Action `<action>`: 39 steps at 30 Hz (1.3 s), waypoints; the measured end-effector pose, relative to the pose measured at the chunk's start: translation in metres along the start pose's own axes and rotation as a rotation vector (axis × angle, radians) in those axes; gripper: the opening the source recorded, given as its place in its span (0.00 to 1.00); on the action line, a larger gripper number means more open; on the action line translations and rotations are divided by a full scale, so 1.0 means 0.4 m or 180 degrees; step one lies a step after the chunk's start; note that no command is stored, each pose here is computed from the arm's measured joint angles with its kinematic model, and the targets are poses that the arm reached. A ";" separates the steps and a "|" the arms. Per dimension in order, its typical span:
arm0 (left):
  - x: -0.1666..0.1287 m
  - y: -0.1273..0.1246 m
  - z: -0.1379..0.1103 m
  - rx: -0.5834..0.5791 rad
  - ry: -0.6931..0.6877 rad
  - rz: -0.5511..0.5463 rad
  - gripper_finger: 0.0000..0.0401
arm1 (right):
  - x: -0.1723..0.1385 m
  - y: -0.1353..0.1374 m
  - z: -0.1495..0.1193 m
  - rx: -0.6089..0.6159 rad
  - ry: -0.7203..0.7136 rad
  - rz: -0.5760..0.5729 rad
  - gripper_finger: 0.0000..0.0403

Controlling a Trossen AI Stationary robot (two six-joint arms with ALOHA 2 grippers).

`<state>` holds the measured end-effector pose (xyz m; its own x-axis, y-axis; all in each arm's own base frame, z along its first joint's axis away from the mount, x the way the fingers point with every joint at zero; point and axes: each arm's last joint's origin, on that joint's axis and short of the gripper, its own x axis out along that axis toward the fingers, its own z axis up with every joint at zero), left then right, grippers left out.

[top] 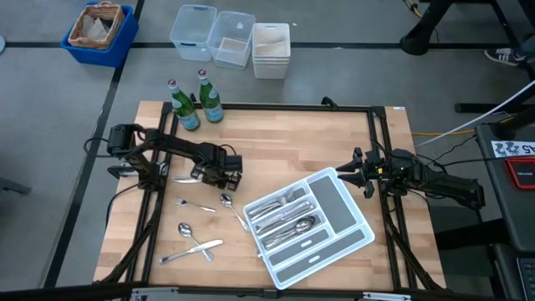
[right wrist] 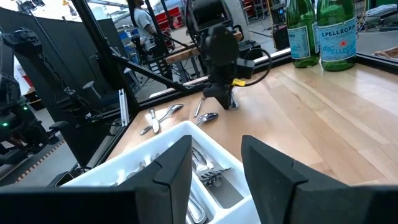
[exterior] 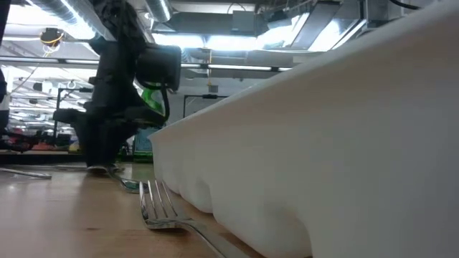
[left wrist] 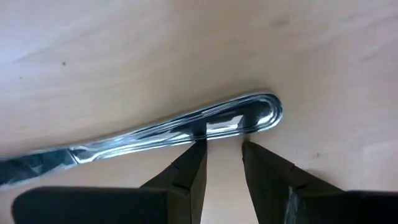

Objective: Sort silverware
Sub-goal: Put the silver table knife into the white silverware tray

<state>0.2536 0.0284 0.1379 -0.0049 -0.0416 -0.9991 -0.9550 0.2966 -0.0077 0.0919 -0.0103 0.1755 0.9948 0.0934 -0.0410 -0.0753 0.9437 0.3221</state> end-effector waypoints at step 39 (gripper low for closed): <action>0.014 0.126 -0.027 0.1871 0.0582 0.0744 0.24 | 0.000 0.000 0.000 0.0001 -0.0001 0.0002 0.35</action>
<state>0.2021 0.0327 0.1324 -0.2925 -0.0590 -0.9544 -0.6018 0.7870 0.1358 0.0918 -0.0102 0.1757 0.9948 0.0939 -0.0405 -0.0759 0.9436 0.3223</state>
